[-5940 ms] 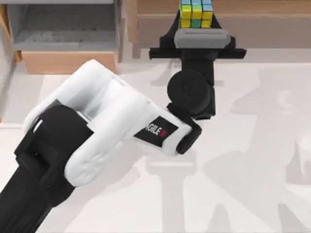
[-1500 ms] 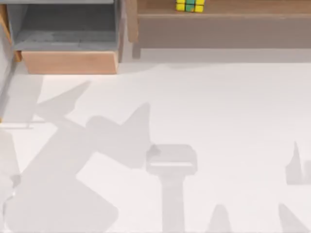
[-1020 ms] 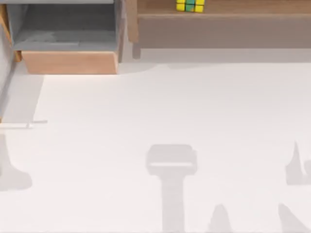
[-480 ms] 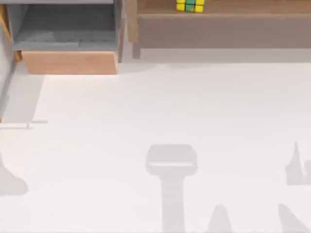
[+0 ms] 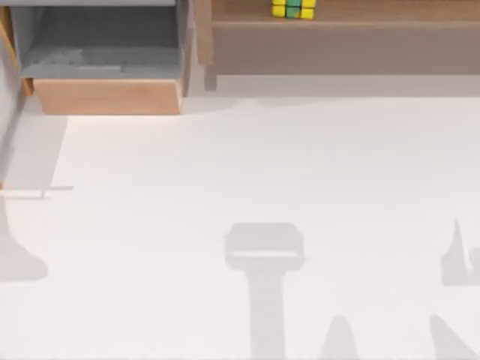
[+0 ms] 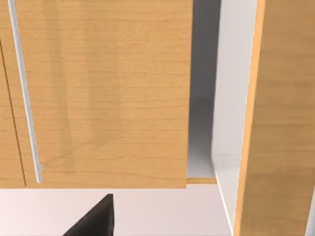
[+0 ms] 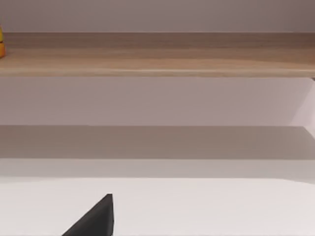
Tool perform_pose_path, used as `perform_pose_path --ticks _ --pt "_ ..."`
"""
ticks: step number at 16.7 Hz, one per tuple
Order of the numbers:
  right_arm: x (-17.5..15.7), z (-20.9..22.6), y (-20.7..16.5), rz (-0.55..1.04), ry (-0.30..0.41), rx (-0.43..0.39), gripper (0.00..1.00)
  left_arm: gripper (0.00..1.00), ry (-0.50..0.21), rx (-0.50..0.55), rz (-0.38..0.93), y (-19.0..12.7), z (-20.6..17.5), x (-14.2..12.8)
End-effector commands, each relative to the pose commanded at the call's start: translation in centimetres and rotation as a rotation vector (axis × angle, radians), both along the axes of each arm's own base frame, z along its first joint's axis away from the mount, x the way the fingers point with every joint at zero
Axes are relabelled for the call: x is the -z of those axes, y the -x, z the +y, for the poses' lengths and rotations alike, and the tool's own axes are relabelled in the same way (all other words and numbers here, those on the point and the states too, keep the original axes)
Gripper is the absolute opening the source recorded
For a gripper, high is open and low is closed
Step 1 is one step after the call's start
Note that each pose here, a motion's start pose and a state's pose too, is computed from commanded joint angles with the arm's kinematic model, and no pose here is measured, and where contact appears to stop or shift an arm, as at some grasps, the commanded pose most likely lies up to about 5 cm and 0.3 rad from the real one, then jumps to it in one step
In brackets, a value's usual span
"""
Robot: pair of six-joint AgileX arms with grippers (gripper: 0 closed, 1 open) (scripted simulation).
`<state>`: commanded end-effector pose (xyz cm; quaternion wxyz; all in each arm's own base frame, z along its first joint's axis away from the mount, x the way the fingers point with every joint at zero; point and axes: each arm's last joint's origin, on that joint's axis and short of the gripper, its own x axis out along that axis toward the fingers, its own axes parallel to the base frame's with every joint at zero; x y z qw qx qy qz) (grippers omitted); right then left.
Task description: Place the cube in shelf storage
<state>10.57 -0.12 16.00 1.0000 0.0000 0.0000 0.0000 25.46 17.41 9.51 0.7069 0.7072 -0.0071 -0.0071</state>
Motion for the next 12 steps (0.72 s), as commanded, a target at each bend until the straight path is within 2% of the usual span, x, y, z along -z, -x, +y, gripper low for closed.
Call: perform_pose_path --ticks 2,12 --pt "0.00 0.00 0.00 0.000 0.000 0.000 1.00 1.00 0.000 0.000 0.000 0.00 0.00 0.00" --pt "0.00 0.00 0.00 0.000 0.000 0.000 1.00 0.25 0.000 0.000 0.000 0.00 0.00 0.00"
